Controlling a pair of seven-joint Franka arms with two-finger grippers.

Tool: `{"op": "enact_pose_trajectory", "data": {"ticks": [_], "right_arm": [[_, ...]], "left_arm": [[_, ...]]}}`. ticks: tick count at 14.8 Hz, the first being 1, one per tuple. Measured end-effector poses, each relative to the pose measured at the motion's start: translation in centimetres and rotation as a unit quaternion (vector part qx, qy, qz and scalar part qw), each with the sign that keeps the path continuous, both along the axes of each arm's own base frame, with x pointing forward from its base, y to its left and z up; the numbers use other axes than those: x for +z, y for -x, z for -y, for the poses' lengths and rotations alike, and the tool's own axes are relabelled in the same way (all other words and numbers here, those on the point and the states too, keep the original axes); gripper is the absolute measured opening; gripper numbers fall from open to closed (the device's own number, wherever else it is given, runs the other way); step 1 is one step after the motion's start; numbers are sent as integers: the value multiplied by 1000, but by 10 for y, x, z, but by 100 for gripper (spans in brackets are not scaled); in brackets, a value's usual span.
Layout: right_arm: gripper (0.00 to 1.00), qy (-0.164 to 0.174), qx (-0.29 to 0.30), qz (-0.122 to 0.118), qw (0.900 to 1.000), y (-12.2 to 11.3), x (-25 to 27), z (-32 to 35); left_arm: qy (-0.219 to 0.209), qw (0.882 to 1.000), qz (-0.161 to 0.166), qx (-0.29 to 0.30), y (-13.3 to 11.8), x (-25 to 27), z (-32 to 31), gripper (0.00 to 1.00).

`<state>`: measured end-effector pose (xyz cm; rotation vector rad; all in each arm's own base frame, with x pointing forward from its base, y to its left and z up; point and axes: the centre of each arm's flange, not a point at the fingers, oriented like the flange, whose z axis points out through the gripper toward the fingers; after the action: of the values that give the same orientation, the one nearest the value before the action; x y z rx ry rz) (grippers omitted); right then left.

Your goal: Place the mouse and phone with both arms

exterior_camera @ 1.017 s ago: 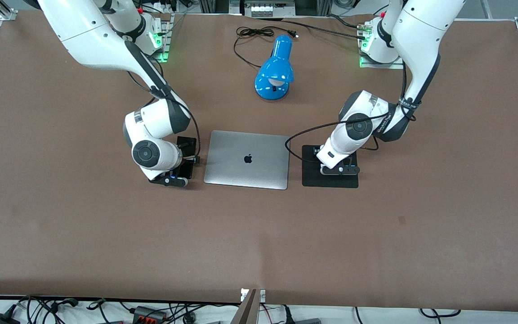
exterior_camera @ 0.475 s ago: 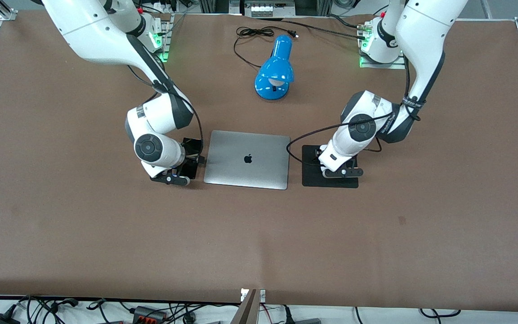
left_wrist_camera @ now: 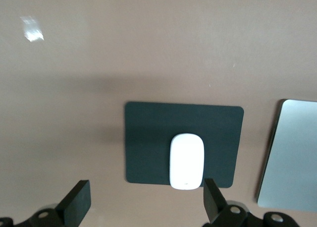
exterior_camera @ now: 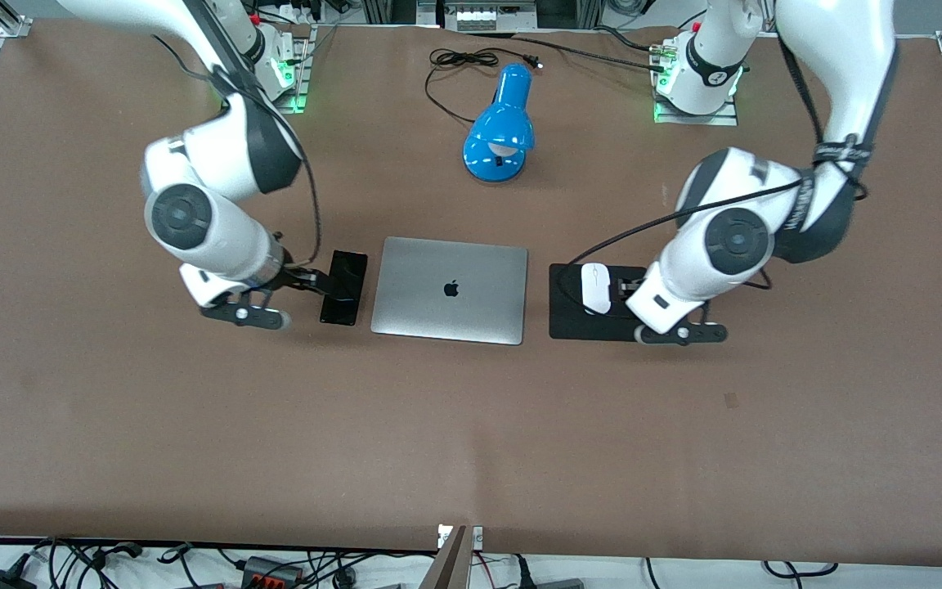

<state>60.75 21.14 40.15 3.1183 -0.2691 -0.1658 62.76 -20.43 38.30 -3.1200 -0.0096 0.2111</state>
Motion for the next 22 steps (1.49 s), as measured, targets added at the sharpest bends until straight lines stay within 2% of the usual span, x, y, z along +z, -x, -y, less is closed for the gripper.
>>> {"op": "enact_pose_trajectory", "data": {"ticks": [2, 6, 8, 10, 12, 16, 19, 22], "right_arm": [[100, -4, 7, 7, 1000, -18, 56, 30], [100, -5, -4, 18, 1000, -38, 118, 103], [100, 13, -12, 23, 1000, -42, 131, 131], [100, 25, -11, 39, 999, -47, 145, 156], [100, 31, 10, 56, 998, -50, 162, 189], [100, 39, 55, 72, 995, -50, 185, 243], [100, 22, 57, 78, 995, -47, 191, 266], [100, 21, 59, 87, 994, -35, 203, 264]], "left_arm": [[4, 1000, -3, -24, -16, 34, -34, 100], [8, 998, -45, -53, -24, 97, -117, 100], [8, 997, -31, -66, -22, 128, -149, 100], [4, 998, -13, -59, -10, 160, -182, 100], [10, 999, 3, -38, 12, 187, -207, 100], [9, 997, 68, -22, 55, 214, -223, 100], [9, 997, 73, -26, 63, 207, -218, 100], [9, 997, 71, -27, 65, 211, -217, 100]]}}
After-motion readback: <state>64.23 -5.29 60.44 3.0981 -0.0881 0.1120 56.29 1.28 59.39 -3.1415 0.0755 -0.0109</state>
